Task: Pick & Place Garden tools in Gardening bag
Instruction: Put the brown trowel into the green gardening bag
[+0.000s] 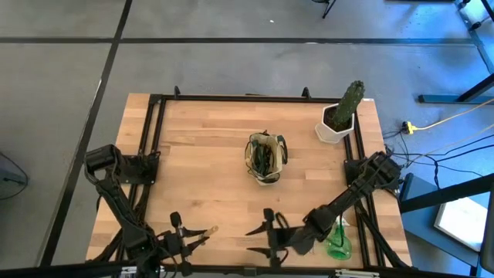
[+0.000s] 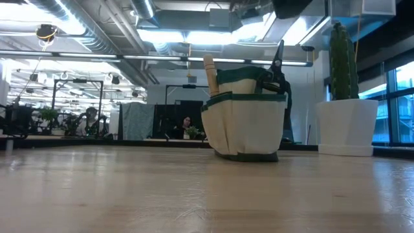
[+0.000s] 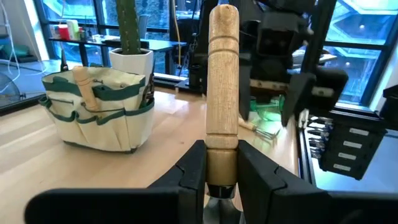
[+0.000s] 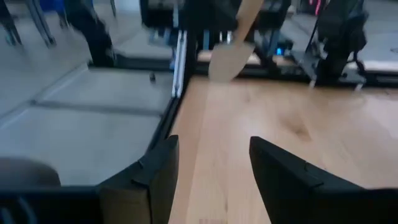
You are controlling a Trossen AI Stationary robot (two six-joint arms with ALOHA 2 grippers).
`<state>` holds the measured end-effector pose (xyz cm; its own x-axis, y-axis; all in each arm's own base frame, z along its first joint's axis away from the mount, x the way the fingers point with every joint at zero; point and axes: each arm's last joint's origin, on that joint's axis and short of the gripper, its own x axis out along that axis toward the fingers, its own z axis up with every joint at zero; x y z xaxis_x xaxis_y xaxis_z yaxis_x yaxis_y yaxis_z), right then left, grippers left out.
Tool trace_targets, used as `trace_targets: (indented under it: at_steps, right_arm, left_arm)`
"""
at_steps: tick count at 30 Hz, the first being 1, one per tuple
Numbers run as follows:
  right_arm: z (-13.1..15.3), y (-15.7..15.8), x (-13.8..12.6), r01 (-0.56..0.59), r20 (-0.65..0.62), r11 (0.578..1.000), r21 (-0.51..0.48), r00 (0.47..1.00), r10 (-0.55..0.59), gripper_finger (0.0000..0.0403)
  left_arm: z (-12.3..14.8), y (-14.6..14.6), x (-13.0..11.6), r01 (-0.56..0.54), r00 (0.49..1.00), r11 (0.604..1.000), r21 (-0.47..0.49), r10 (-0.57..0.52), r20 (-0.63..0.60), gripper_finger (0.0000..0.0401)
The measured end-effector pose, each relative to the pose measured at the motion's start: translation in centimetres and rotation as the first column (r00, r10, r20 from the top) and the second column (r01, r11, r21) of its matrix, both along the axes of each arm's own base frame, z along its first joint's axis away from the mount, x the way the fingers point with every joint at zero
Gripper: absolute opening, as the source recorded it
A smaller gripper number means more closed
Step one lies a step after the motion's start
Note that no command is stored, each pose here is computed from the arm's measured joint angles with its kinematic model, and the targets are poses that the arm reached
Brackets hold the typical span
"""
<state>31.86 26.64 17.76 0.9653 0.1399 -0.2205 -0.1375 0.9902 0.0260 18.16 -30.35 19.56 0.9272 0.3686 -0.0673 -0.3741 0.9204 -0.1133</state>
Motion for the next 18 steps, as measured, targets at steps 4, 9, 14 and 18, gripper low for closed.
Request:
trace_targets:
  at_steps: [4, 9, 14, 18]
  right_arm:
    - [1.2, -1.9, -1.0, -0.043, 0.099, 0.996, 0.073, 0.994, 0.036, 0.0197]
    - [2.5, -4.2, -1.8, -0.083, 0.158, 0.99, 0.116, 0.985, 0.065, 0.0197]
    - [4.0, -5.6, -2.6, -0.09, 0.141, 0.988, 0.123, 0.987, 0.073, 0.0197]
    - [5.9, -5.8, -3.5, -0.106, 0.169, 0.991, 0.087, 0.981, 0.09, 0.0197]
  left_arm:
    - [0.0, 0.4, 1.1, -0.008, 1.0, 1.0, 0.006, 0.009, -0.02, 0.0056]
    - [0.4, 1.2, 3.3, 0.017, 0.998, 1.0, -0.005, -0.017, -0.064, 0.0056]
    - [1.2, 1.7, 6.3, 0.097, 0.993, 0.994, 0.055, -0.092, -0.079, 0.0056]
    - [2.6, 2.2, 8.7, 0.188, 0.982, 0.971, 0.149, -0.191, 0.003, 0.0056]
